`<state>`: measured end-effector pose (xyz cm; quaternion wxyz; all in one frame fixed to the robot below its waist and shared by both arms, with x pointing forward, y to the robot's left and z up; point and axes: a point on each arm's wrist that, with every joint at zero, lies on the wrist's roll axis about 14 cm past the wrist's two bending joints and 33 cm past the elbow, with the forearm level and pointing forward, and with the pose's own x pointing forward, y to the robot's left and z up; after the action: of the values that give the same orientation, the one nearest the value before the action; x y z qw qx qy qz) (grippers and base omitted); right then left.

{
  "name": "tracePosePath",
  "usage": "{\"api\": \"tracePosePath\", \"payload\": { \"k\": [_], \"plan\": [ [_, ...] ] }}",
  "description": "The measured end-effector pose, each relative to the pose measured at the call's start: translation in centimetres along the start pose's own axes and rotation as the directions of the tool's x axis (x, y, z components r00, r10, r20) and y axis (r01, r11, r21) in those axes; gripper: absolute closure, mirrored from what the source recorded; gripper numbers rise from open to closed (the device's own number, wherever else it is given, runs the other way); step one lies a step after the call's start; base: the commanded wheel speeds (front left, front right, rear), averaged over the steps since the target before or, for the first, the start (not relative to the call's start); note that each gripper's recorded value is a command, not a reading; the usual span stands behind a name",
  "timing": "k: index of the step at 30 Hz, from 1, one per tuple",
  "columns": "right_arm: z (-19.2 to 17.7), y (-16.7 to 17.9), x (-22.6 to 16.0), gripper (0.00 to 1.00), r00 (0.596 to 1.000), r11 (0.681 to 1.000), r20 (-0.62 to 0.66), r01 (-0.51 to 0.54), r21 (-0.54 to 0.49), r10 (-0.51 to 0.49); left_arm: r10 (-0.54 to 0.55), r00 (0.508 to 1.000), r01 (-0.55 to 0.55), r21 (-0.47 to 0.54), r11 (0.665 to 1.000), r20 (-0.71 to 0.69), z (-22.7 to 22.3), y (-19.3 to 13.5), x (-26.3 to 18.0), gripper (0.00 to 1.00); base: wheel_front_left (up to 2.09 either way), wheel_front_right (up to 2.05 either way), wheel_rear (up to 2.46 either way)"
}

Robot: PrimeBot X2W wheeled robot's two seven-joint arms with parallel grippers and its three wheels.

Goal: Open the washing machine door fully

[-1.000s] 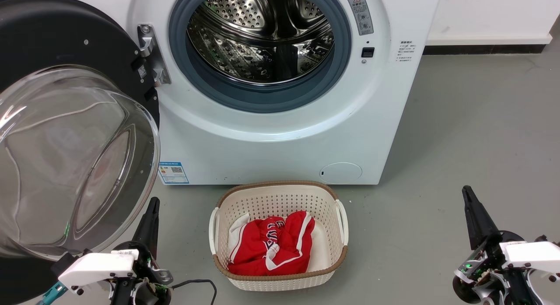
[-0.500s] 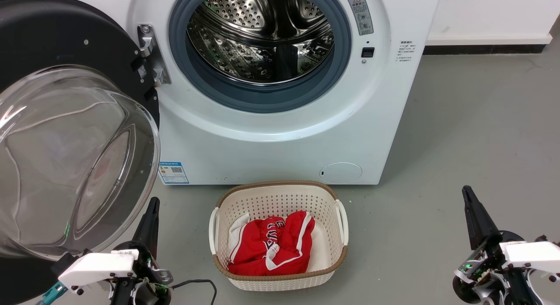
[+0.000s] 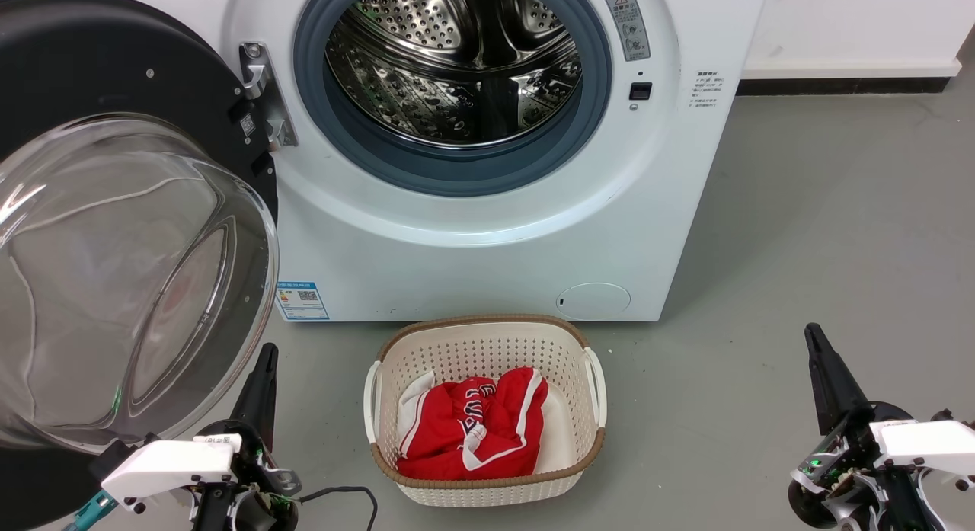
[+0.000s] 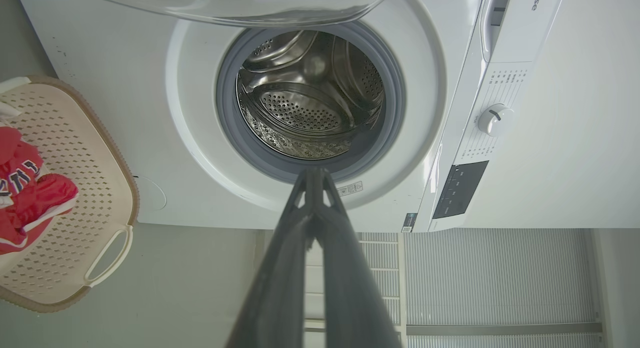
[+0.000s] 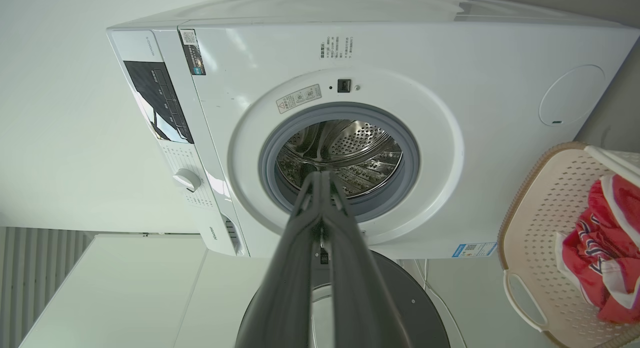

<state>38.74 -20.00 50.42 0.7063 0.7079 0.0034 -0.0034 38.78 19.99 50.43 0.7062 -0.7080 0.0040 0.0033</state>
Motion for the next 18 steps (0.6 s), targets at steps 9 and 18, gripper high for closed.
{"api": "tracePosePath", "payload": {
  "k": [9,18],
  "plan": [
    [0.0,0.0,0.0,1.0,1.0,1.0,0.0,0.0,0.0,0.0,0.0,1.0,0.0,0.0,1.0,0.0,0.0,-0.01,0.0,1.0,0.0,0.0,0.0],
    [0.0,0.0,0.0,1.0,1.0,1.0,0.0,0.0,0.0,0.0,0.0,1.0,0.0,0.0,1.0,0.0,-0.01,0.0,0.0,1.0,0.0,0.0,0.0]
  ]
}}
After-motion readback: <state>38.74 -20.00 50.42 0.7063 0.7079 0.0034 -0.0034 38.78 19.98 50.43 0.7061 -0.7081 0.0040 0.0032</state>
